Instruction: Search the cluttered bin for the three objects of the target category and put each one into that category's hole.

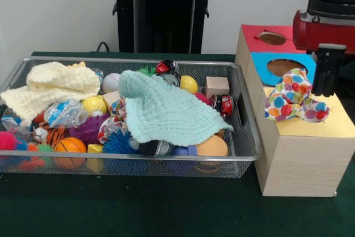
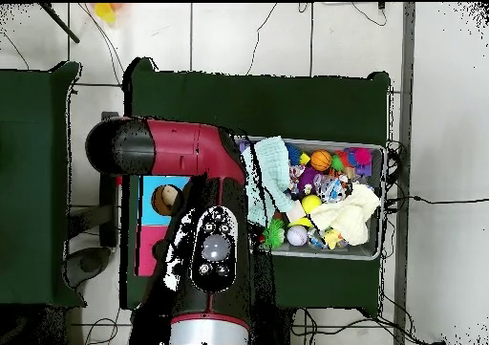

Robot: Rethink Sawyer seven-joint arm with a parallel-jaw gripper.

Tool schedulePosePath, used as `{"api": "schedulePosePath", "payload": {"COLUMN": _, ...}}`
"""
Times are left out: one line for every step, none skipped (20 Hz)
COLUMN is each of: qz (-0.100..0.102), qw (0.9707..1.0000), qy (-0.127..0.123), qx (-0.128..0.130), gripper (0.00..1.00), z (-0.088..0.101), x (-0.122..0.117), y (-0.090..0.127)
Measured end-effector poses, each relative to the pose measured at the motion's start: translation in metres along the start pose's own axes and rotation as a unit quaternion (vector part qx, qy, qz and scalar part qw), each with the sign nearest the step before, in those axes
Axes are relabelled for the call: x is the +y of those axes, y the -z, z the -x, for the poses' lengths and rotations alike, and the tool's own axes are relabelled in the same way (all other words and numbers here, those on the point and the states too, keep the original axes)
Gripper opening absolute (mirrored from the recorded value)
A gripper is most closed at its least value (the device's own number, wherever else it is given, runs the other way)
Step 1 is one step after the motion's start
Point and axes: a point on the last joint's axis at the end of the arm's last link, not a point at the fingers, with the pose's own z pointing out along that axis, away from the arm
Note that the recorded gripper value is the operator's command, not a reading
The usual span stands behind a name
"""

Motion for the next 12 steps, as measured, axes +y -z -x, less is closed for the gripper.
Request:
{"api": "schedulePosePath", "payload": {"qz": 0.0, "qw": 1.0, "qy": 0.0, "qx": 0.002, "gripper": 0.0, "z": -0.002, "x": -0.001, "y": -0.001}}
{"api": "schedulePosePath", "payload": {"qz": -0.001, "qw": 1.0, "qy": 0.0, "qx": 0.003, "gripper": 0.0, "z": -0.004, "x": -0.001, "y": -0.002}}
{"api": "schedulePosePath", "payload": {"qz": -0.001, "qw": 1.0, "qy": -0.001, "qx": 0.005, "gripper": 0.0, "z": -0.005, "x": -0.002, "y": -0.003}}
{"api": "schedulePosePath", "payload": {"qz": -0.001, "qw": 1.0, "qy": -0.001, "qx": 0.006, "gripper": 0.0, "z": -0.007, "x": -0.002, "y": -0.004}}
{"api": "schedulePosePath", "payload": {"qz": -0.002, "qw": 1.0, "qy": -0.001, "qx": 0.008, "gripper": 0.0, "z": -0.008, "x": -0.003, "y": -0.005}}
{"api": "schedulePosePath", "payload": {"qz": -0.002, "qw": 0.9999, "qy": -0.002, "qx": 0.01, "gripper": 0.0, "z": -0.01, "x": -0.004, "y": -0.007}}
{"api": "schedulePosePath", "payload": {"qz": -0.001, "qw": 0.9999, "qy": -0.004, "qx": 0.014, "gripper": 0.0, "z": -0.014, "x": -0.006, "y": -0.01}}
{"api": "schedulePosePath", "payload": {"qz": -0.001, "qw": 0.9999, "qy": -0.005, "qx": 0.015, "gripper": 0.0, "z": -0.016, "x": -0.008, "y": -0.011}}
{"api": "schedulePosePath", "payload": {"qz": 0.0, "qw": 0.9999, "qy": -0.006, "qx": 0.016, "gripper": 0.0, "z": -0.017, "x": -0.008, "y": -0.012}}
{"api": "schedulePosePath", "payload": {"qz": 0.001, "qw": 0.9998, "qy": -0.008, "qx": 0.018, "gripper": 0.0, "z": -0.019, "x": -0.01, "y": -0.014}}
{"api": "schedulePosePath", "payload": {"qz": 0.002, "qw": 0.9998, "qy": -0.01, "qx": 0.02, "gripper": 0.0, "z": -0.021, "x": -0.012, "y": -0.016}}
{"api": "schedulePosePath", "payload": {"qz": 0.005, "qw": 0.9996, "qy": -0.014, "qx": 0.022, "gripper": 0.0, "z": -0.025, "x": -0.016, "y": -0.022}}
